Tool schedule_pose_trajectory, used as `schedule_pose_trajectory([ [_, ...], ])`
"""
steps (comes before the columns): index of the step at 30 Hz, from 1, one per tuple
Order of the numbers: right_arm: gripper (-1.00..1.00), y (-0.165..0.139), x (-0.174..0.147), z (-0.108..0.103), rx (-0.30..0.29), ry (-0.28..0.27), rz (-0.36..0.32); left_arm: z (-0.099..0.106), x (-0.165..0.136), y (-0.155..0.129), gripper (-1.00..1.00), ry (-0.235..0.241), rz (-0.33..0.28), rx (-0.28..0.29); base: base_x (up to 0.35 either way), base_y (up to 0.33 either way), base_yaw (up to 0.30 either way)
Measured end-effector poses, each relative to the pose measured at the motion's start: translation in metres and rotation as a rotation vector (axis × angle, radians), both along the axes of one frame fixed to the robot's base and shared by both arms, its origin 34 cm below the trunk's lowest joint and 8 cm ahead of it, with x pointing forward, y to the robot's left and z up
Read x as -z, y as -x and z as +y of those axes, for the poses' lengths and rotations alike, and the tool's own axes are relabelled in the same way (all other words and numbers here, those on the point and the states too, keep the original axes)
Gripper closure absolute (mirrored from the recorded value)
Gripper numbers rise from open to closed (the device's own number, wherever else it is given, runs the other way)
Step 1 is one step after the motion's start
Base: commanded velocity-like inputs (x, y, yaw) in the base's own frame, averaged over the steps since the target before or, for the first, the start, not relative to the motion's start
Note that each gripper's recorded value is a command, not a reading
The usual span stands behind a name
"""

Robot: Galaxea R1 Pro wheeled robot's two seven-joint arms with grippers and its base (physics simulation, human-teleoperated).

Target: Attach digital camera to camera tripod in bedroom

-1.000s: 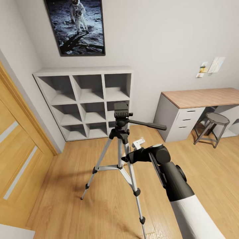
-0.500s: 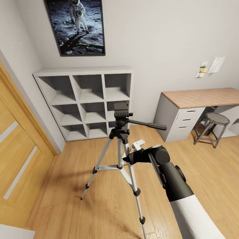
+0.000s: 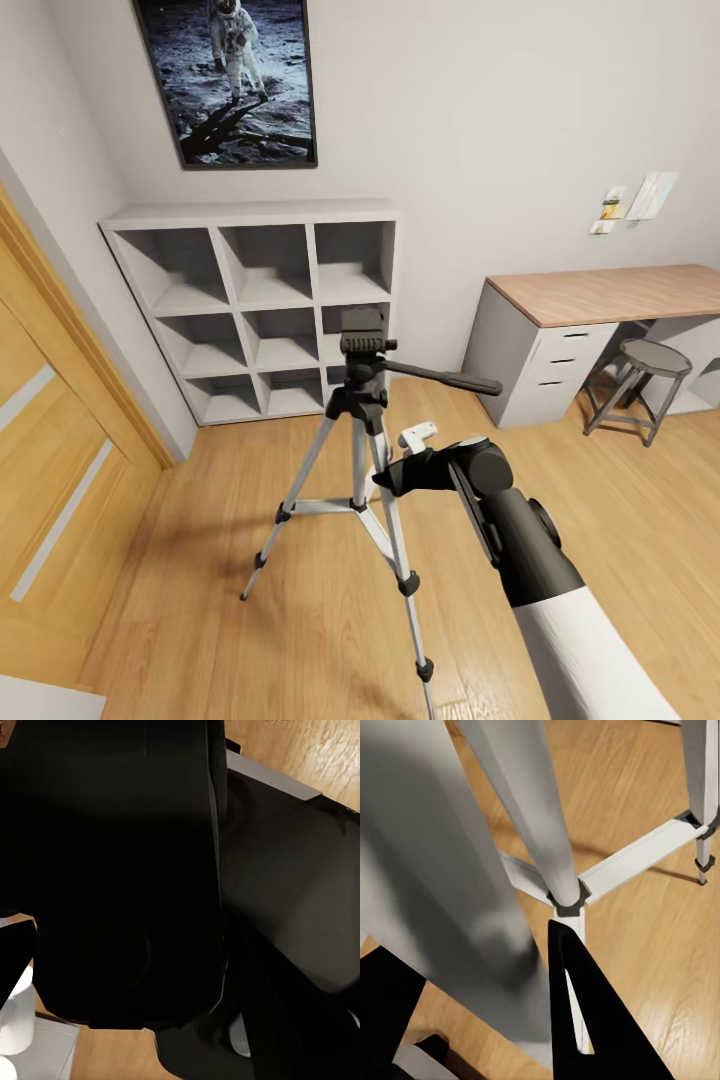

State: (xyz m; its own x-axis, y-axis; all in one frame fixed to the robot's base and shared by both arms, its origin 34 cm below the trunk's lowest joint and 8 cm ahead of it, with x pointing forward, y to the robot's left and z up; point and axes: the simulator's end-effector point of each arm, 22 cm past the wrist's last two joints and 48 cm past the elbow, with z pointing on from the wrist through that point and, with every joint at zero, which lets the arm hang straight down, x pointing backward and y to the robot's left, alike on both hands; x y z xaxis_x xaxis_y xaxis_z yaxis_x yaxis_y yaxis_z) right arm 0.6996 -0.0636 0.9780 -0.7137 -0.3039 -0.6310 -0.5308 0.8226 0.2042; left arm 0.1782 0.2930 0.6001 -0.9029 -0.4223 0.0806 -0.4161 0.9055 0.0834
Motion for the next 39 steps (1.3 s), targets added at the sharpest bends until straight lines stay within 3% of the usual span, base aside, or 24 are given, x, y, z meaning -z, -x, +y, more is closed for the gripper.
schedule_pose_trajectory([
  [10, 1.00, -0.005, -0.002, -0.009, 0.018, 0.022, -0.020, 0.004, 0.000, 0.000, 1.00, -0.007, 0.005, 0.006, 0.000, 0.000, 0.000],
  [14, 1.00, -0.007, -0.003, -0.011, 0.026, 0.033, -0.026, 0.031, -0.001, -0.025, 1.00, -0.038, -0.030, 0.027, 0.000, 0.000, 0.000],
  [16, 1.00, -0.007, -0.003, -0.012, 0.027, 0.034, -0.028, 0.047, -0.006, -0.061, 1.00, -0.035, -0.027, 0.081, 0.000, 0.000, 0.000],
  [17, 1.00, -0.007, -0.003, -0.013, 0.028, 0.037, -0.029, 0.058, -0.015, -0.106, 1.00, -0.048, -0.076, 0.115, 0.000, 0.000, 0.000],
  [19, 1.00, -0.007, -0.003, -0.013, 0.027, 0.037, -0.029, 0.065, -0.026, -0.125, 1.00, -0.042, -0.045, 0.139, 0.000, 0.000, 0.000],
  [20, 1.00, -0.007, -0.003, -0.013, 0.028, 0.041, -0.031, 0.077, -0.042, -0.162, 1.00, -0.059, -0.081, 0.155, 0.000, 0.000, 0.000],
  [22, 1.00, -0.007, -0.002, -0.013, 0.026, 0.040, -0.030, 0.091, -0.064, -0.191, 1.00, -0.072, -0.084, 0.165, 0.000, 0.000, 0.000],
  [23, 1.00, -0.007, -0.003, -0.014, 0.027, 0.043, -0.032, 0.104, -0.090, -0.228, 1.00, -0.097, -0.134, 0.175, 0.000, 0.000, 0.000],
  [27, 1.00, -0.007, -0.002, -0.014, 0.027, 0.044, -0.032, 0.122, -0.142, -0.270, 1.00, -0.118, -0.153, 0.181, 0.000, 0.000, 0.000],
  [29, 1.00, -0.008, -0.002, -0.014, 0.027, 0.046, -0.032, 0.125, -0.165, -0.309, 1.00, -0.127, -0.207, 0.180, 0.000, 0.000, 0.000],
  [32, 1.00, -0.008, -0.002, -0.014, 0.028, 0.046, -0.032, 0.125, -0.208, -0.411, 1.00, -0.120, -0.320, 0.158, 0.000, 0.000, 0.000],
  [33, 1.00, -0.007, -0.002, -0.014, 0.028, 0.047, -0.032, 0.123, -0.235, -0.452, 1.00, -0.114, -0.398, 0.148, 0.000, 0.000, 0.000],
  [37, 1.00, -0.007, -0.002, -0.014, 0.027, 0.047, -0.033, 0.118, -0.275, -0.526, 1.00, -0.080, -0.459, 0.125, 0.000, 0.000, 0.000],
  [38, 1.00, -0.008, -0.002, -0.014, 0.027, 0.047, -0.033, 0.111, -0.279, -0.546, 1.00, -0.051, -0.421, 0.121, 0.000, 0.000, 0.000],
  [39, 1.00, -0.008, -0.002, -0.014, 0.027, 0.047, -0.033, 0.104, -0.323, -0.589, 1.00, -0.029, -0.521, 0.109, 0.000, 0.000, 0.000],
])
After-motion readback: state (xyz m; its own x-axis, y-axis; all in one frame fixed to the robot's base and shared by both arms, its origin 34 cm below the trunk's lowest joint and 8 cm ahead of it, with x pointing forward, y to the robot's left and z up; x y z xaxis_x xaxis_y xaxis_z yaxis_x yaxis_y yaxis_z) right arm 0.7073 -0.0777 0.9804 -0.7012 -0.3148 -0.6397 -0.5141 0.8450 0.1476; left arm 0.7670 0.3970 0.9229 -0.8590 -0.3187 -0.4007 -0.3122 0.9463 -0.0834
